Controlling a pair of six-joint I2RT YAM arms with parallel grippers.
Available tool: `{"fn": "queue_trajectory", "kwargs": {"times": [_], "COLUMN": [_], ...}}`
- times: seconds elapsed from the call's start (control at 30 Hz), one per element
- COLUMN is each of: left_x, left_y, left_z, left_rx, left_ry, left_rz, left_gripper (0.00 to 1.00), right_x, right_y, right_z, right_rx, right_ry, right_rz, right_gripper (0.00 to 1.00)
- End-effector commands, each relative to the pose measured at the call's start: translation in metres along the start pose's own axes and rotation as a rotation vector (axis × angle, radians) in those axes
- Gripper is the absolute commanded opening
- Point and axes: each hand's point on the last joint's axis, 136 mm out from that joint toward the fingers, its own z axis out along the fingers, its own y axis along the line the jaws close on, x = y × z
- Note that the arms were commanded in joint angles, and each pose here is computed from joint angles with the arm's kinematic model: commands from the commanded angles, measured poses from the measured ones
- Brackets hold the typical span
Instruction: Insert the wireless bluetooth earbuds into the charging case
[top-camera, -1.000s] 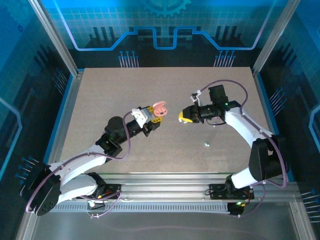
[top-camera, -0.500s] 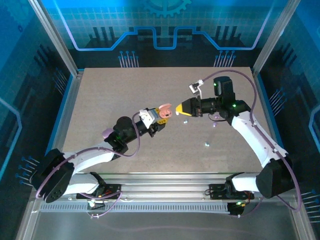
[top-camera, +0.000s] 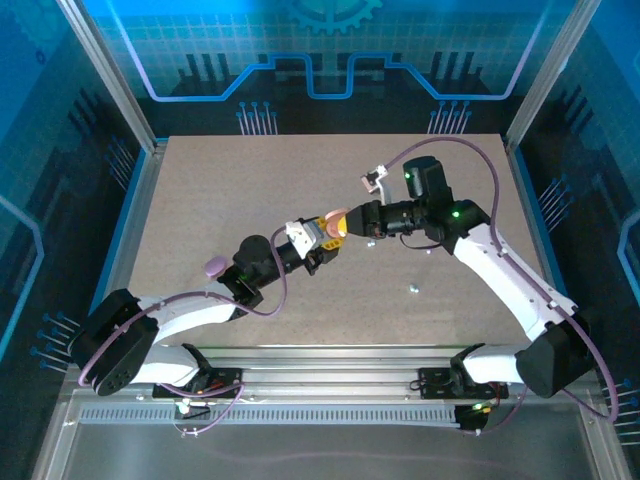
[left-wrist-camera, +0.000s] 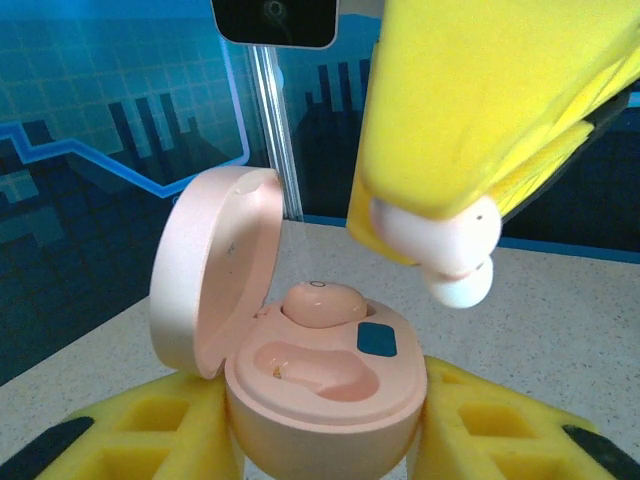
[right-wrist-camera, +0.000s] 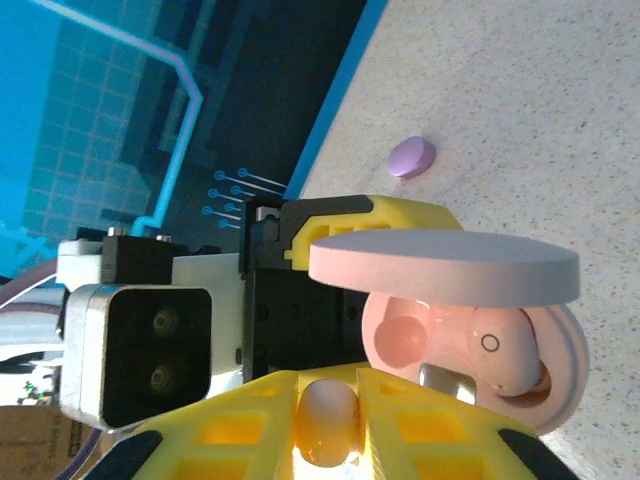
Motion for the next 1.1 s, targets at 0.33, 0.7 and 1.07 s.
{"fn": "queue_trajectory", "kwargs": {"times": [0.33,0.7,1.07], "left_x": [-0.029,-0.031,-0.036], "left_y": [0.0,0.0,0.001], "left_z": [0.006,0.005,0.005], "left_rx": [-0.009,-0.011,-0.015], "left_ry": [-0.085,-0.092,-0.107], "left_rz": [0.022,0.021,0.018], "left_gripper": [0.4,0.39,0.39], "right_x": [-0.009,-0.006,-0.001], "right_y": [0.004,-0.007,-0.012], "right_z": [0.01,0.019,0.016], "right_rx": [0.1,0.184,0.236], "right_ry": [-0.022,0.011,0.034], "right_rz": [-0.054,-0.064,-0.077], "right_gripper": [0.23,0.24,0.29]}}
